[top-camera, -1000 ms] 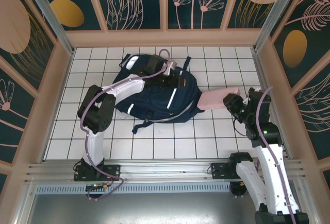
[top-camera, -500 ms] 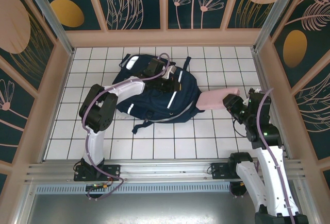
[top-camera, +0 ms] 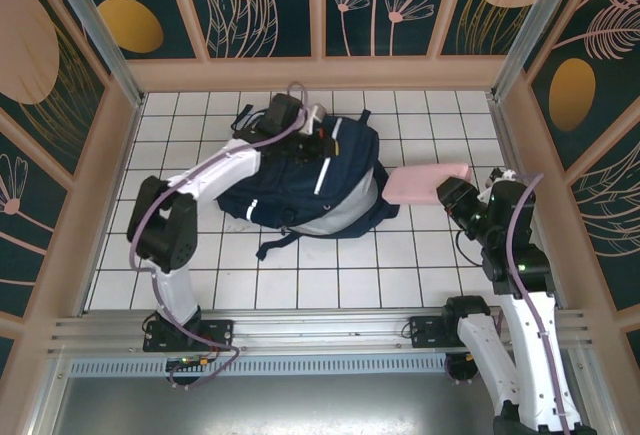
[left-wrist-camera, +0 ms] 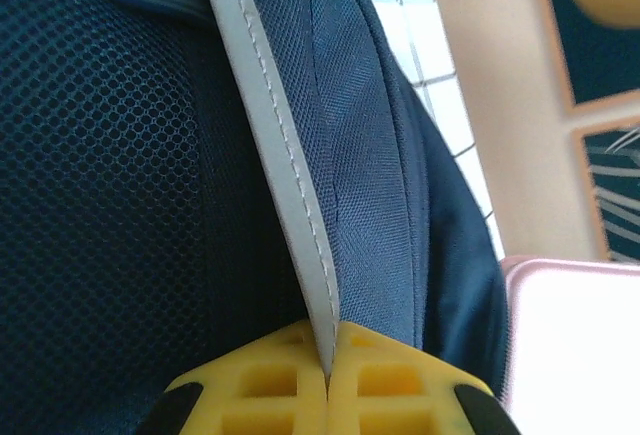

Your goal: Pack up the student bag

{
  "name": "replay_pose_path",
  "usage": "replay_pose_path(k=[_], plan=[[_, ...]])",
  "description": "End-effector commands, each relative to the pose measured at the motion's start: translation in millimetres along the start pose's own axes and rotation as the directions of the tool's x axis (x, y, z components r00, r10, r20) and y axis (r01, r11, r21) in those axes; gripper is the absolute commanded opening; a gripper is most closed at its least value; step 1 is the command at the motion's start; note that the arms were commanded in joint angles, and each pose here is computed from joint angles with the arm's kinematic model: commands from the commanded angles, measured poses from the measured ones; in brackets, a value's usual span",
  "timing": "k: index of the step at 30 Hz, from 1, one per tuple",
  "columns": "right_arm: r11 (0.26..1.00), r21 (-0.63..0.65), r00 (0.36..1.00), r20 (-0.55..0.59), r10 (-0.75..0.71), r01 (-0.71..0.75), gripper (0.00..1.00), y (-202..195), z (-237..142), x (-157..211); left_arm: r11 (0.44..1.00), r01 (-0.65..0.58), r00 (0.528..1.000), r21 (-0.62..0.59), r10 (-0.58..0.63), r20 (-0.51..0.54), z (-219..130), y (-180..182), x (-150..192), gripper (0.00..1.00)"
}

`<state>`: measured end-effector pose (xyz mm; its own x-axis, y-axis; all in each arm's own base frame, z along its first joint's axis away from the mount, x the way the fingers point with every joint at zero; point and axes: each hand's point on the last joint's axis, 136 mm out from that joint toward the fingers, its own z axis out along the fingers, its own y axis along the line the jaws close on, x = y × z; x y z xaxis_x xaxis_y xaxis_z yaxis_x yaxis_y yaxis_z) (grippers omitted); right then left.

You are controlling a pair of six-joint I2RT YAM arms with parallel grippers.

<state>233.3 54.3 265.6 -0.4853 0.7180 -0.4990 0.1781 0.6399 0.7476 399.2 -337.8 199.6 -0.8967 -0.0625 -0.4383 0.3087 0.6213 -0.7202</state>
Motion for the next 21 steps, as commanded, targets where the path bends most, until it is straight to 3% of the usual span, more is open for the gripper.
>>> replay_pose_path(k=[1,10,15,21], plan=[[0.997,-0.071,0.998,0.065,0.007,-0.002,0.35,21,-12,-16,0.998,-0.037,0.983,0.043,0.029,0.181,-64,-40,-51,0.00],[0.969,-0.217,0.993,-0.051,0.108,-0.117,0.36,34,21,0,0.988,-0.036,0.963,0.152,-0.006,0.269,-141,-82,-73,0.00],[0.914,-0.326,0.969,-0.133,0.210,-0.243,0.37,49,52,8,0.973,-0.052,0.965,0.224,-0.009,0.261,-154,-101,-79,0.00],[0.908,-0.373,0.981,-0.099,0.168,-0.193,0.37,82,86,24,0.969,-0.027,0.965,0.247,-0.040,0.260,-158,-98,-88,0.00]])
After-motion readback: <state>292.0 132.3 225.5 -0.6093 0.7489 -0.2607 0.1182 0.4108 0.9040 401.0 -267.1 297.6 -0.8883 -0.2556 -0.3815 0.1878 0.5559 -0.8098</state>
